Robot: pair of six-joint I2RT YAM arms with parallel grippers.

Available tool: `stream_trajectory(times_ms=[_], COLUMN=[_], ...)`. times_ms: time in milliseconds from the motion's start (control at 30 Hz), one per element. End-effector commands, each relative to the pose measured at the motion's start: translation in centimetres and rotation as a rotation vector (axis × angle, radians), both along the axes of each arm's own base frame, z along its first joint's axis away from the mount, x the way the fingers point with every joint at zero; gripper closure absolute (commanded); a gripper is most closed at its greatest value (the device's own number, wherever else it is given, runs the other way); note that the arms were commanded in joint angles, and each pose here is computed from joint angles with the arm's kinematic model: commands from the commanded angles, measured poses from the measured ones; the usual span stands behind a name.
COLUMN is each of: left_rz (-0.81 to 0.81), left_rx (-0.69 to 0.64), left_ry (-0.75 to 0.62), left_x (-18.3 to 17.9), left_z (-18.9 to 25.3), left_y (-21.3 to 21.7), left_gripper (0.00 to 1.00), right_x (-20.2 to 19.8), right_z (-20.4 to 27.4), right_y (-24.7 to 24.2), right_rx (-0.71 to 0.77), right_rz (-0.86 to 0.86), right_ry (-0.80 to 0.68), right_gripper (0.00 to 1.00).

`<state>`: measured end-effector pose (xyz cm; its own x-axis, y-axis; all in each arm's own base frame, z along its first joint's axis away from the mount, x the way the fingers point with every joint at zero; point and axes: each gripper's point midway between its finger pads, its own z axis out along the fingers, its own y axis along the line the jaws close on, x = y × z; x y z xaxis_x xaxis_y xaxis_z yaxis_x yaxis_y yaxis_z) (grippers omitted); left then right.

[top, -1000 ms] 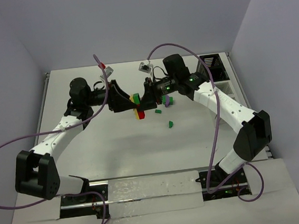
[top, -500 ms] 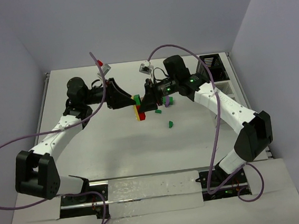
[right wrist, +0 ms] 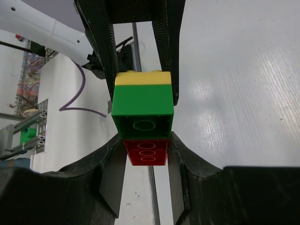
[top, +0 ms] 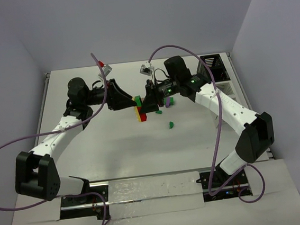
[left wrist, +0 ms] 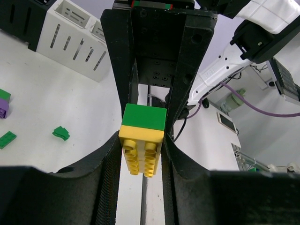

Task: Sort the legos into containers by color

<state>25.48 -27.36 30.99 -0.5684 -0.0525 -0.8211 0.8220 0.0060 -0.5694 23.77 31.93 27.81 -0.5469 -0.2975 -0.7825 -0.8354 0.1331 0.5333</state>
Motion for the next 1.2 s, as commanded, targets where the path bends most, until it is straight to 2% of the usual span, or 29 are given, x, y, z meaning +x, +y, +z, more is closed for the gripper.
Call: stream_trajectory(times_ms=[0, 433, 533, 700, 767, 933, 1033, 1167], left_rz=[-0.005, 0.024, 0.045, 0.156, 0.247, 0.426, 0.487, 0.524], left_rx=[0.009, 0.076, 0.097, 0.164, 0.198, 0.263, 0.294, 0.312], left_ry=[-0.100, -0.117, -0.129, -0.172, -0.182, -0.194, -0.178, -0.182], left_x=[-0.2, 0.9, 1.4, 3.5, 5.2, 9.1, 10.8, 12.1], left_z=[1.3, -0.2, -0.6, -1.5, -1.7, -1.9, -2.1, -2.3], left_y=[0.5, 1.2, 1.3, 1.7, 2.1, 3.0, 3.2, 3.3], left_gripper=[1.00, 1.00, 1.00, 1.00, 1.00, 1.00, 1.00, 1.00], right_x=[-0.9, 0.3, 1.9, 10.3, 14.7, 21.8, 25.1, 28.1], right_z=[0.5, -0.7, -0.9, 0.5, 1.8, 4.0, 2.9, 2.3], right_y=[-1.5, -5.4, -7.1, -13.9, -18.3, -27.5, -31.6, -34.9], right_rx=[-0.004, -0.061, -0.078, -0.140, -0.185, -0.321, -0.403, -0.457], right_rz=[0.005, -0.066, -0.127, -0.456, -0.665, -1.067, -1.201, -1.294], right_ry=[-0.026, -0.021, -0.029, -0.128, -0.223, -0.371, -0.377, -0.388], right_gripper=[1.00, 1.00, 1.00, 1.00, 1.00, 1.00, 1.00, 1.00])
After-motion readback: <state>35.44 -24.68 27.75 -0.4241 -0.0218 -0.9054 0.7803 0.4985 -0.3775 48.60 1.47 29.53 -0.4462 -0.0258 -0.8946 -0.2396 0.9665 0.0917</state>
